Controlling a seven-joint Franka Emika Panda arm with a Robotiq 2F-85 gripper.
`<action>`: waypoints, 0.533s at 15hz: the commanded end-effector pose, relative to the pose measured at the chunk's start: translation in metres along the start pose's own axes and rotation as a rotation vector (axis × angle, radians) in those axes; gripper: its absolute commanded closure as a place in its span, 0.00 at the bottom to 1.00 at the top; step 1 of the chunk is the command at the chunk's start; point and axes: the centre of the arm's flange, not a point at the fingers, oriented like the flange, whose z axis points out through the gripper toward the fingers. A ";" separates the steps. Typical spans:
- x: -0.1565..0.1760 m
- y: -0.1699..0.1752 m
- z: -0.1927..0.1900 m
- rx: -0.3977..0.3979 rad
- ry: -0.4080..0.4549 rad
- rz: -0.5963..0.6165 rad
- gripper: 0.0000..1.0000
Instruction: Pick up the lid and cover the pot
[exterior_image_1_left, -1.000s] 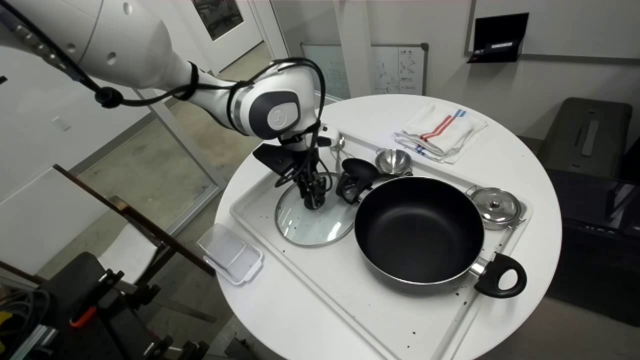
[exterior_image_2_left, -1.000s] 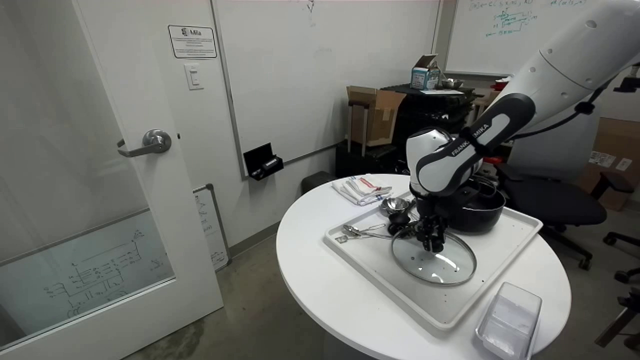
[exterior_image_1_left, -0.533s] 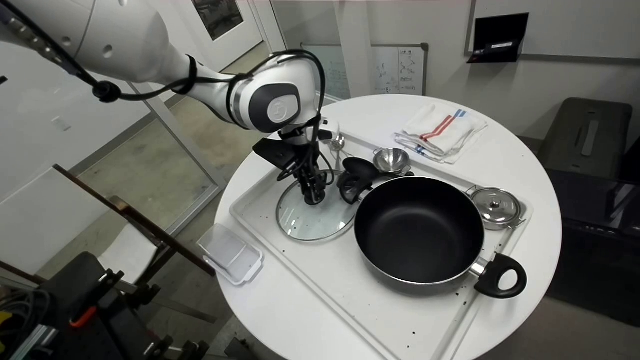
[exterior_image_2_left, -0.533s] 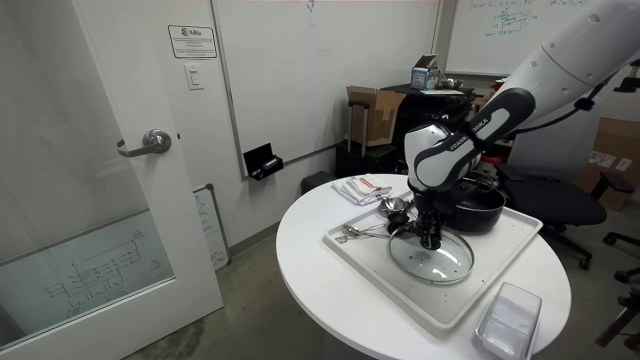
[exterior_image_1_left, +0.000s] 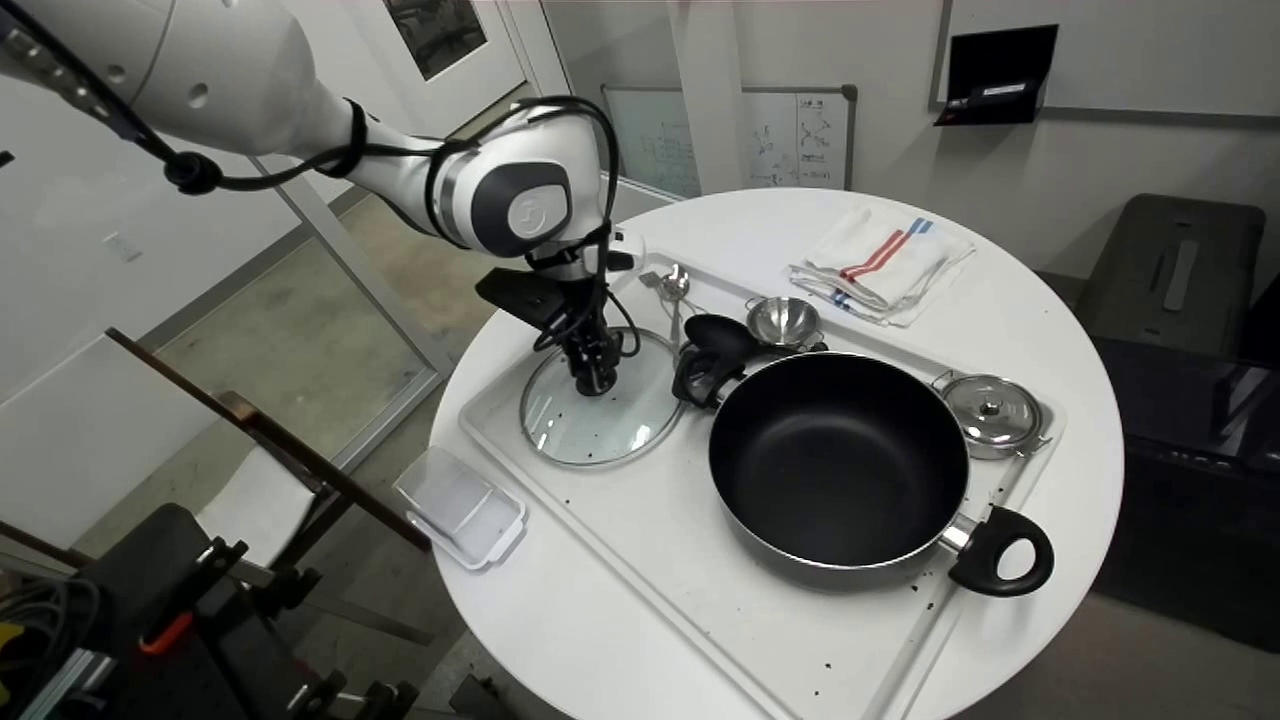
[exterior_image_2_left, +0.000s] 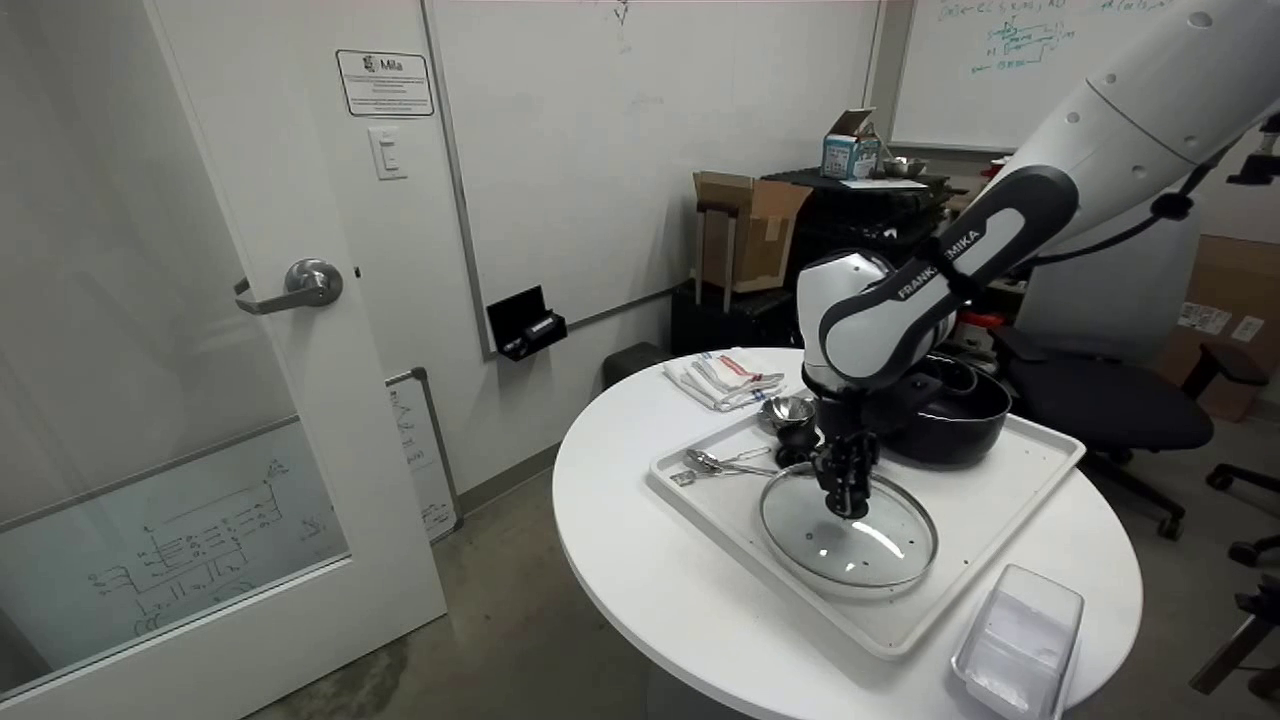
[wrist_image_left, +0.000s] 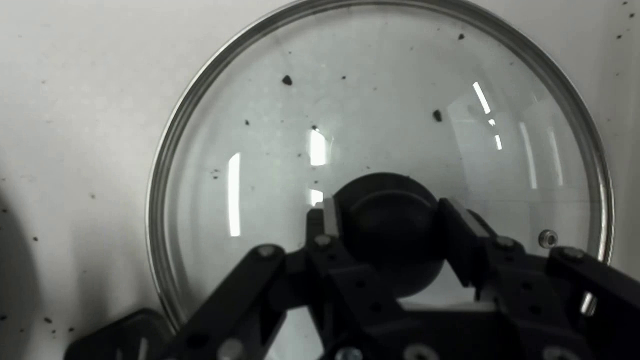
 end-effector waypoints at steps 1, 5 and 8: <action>-0.033 -0.016 -0.036 0.044 0.004 -0.072 0.74; -0.056 -0.027 -0.068 0.067 0.016 -0.113 0.74; -0.069 -0.028 -0.098 0.071 0.037 -0.107 0.74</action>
